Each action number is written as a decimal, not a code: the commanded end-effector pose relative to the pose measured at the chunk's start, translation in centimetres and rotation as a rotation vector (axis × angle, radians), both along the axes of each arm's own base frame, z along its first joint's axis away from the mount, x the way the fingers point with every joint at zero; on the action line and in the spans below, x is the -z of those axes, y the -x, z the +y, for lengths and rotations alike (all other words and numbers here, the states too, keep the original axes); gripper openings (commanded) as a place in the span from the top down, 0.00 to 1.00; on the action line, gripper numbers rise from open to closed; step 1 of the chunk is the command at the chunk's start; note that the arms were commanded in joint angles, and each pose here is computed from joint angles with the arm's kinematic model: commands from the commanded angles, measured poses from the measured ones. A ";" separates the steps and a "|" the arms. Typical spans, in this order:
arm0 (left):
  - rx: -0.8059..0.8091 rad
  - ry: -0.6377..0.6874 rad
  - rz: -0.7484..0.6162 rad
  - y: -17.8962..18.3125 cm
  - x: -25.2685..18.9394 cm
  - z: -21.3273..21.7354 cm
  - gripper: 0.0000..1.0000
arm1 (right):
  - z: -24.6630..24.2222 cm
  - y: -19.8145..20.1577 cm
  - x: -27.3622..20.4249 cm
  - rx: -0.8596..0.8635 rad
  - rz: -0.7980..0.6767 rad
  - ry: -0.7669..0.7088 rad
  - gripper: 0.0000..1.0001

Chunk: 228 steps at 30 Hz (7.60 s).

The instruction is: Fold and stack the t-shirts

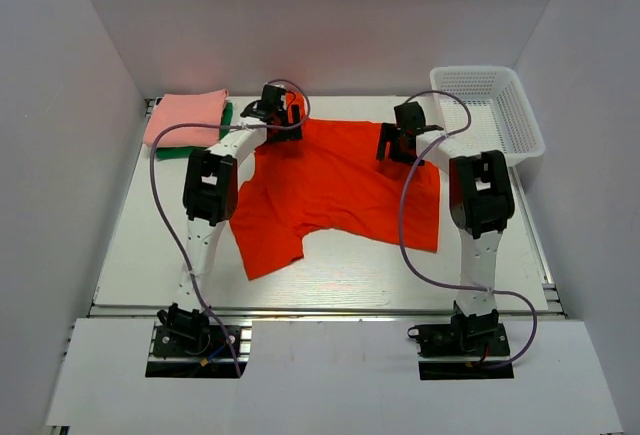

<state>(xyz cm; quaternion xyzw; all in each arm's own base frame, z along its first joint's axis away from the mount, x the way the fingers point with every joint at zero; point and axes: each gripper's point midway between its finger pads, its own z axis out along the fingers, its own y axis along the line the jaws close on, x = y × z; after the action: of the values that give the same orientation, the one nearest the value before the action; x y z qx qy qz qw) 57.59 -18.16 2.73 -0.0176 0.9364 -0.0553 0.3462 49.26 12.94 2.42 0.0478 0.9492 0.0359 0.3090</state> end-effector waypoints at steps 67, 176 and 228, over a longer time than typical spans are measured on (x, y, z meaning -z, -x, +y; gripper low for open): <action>-0.002 0.317 0.397 39.4 -7.0 2.3 1.00 | -4.4 23.4 -4.6 0.198 -0.096 -0.229 1.00; 0.018 -0.138 -0.777 15.1 -34.5 6.4 1.00 | -8.4 13.7 -22.8 0.243 -0.482 -0.090 1.00; -0.082 0.134 -0.216 22.4 -11.1 7.7 1.00 | -9.2 12.8 -12.1 0.140 -0.211 -0.060 1.00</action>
<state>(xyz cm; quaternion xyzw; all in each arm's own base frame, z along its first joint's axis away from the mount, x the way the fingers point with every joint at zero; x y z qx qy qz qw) 37.99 -10.50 14.93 -0.0433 0.8789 -0.0817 0.4679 37.34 4.24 13.17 0.1153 0.9110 0.0489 0.3928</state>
